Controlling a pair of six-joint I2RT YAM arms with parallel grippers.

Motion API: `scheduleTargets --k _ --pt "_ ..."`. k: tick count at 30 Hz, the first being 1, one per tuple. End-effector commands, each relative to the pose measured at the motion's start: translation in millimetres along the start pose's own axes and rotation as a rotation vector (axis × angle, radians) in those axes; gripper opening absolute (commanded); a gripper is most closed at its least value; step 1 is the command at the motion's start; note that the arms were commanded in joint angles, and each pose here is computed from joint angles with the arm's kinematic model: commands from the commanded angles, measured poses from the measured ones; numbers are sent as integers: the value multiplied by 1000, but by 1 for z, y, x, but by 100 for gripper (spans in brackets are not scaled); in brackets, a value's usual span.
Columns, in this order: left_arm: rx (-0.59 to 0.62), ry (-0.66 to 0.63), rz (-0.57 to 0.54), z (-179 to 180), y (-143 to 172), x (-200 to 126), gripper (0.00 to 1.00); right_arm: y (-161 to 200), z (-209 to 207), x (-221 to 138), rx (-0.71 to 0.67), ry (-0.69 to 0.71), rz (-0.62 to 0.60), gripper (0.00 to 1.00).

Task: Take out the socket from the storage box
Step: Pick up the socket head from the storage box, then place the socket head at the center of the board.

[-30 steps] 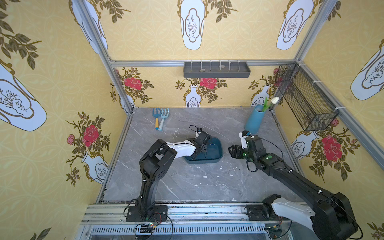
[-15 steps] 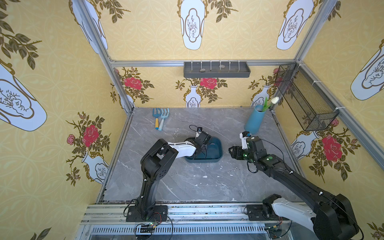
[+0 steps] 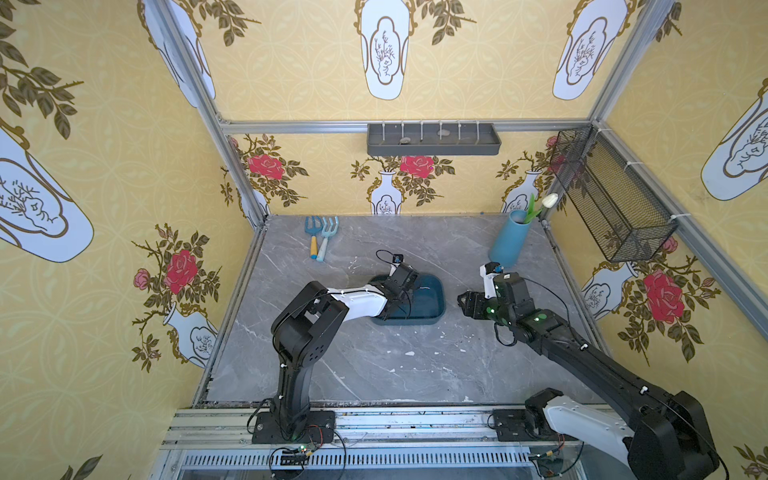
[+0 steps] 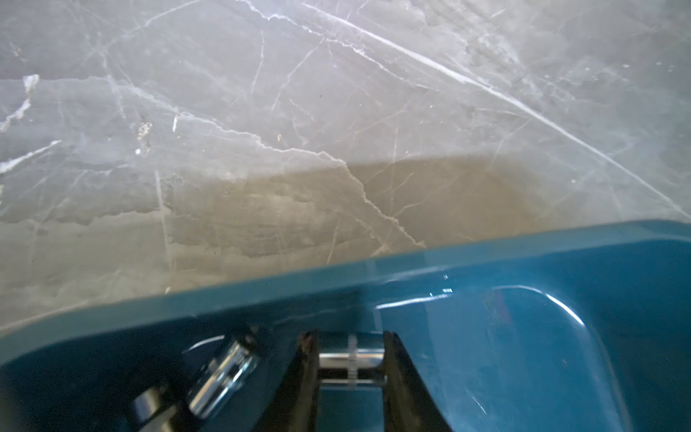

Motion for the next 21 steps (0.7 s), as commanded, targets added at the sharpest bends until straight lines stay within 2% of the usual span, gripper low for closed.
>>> scheduleTargets --k 1,10,21 --pt "-4 41 -14 -3 -4 -9 28 -5 1 -2 -14 3 -20 73" --pt "-42 81 -33 4 -14 -49 28 -5 1 0 -14 0 -18 73" --pt "-89 24 -85 37 -23 -98 28 -5 3 2 -11 -15 -16 73"
Point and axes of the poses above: each gripper's point midway between its finger pads, its own x axis out along the fingers, its own z axis along the line the jaws close on, y = z × x, the point moved 6 cm from there along -x, back along the fingers, and after that the axes turned 12 degrees about -x, right-handed, at the moved point
